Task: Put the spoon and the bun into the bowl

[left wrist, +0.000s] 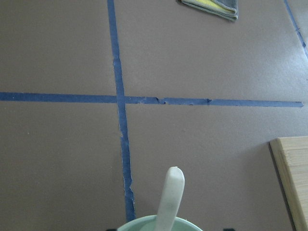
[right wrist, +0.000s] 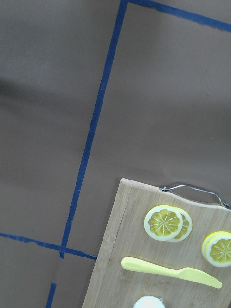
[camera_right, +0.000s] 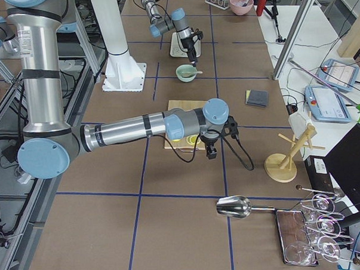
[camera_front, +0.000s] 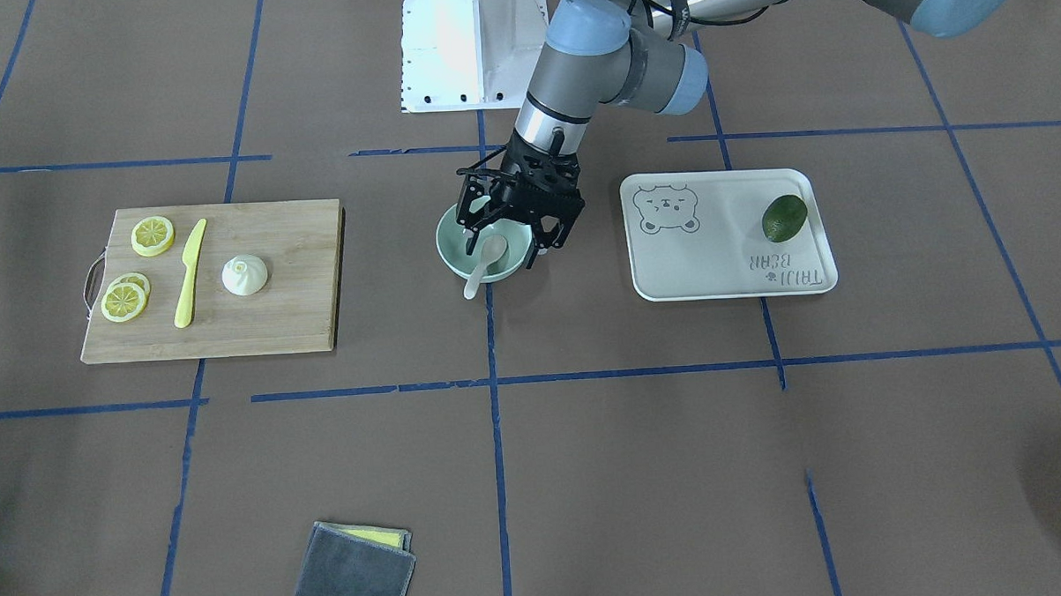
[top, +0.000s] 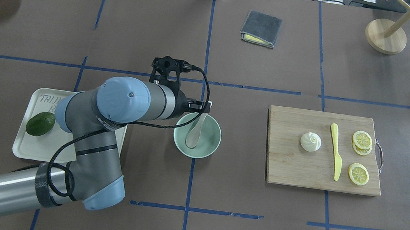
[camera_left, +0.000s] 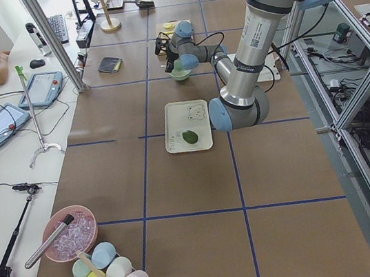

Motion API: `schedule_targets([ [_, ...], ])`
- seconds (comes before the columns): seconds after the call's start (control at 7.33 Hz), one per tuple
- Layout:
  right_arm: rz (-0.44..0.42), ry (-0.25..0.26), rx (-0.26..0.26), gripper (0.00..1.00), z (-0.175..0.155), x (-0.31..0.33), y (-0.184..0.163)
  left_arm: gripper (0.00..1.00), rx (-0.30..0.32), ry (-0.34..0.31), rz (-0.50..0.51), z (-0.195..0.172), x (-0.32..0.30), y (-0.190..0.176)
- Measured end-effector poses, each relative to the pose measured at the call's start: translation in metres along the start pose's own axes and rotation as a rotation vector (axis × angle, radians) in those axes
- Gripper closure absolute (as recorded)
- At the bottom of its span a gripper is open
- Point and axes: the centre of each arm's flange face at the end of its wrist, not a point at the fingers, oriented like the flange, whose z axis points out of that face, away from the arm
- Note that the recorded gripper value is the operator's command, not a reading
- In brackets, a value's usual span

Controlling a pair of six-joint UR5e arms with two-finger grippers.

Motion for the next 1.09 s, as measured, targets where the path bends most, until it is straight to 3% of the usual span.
schedule_targets([
  [0.27, 0.046, 0.004, 0.037, 0.0, 0.038, -0.072, -0.024, 0.17, -0.023, -0.06, 0.138, -0.015, -0.064, -0.035],
  [0.68, 0.192, 0.074, 0.137, 0.02, 0.135, -0.2, -0.009, 0.17, -0.041, -0.098, 0.187, -0.024, -0.111, -0.049],
  [1.09, 0.235, 0.088, 0.116, 0.04, 0.186, -0.268, 0.007, 0.16, -0.039, -0.099, 0.19, -0.025, -0.113, -0.051],
])
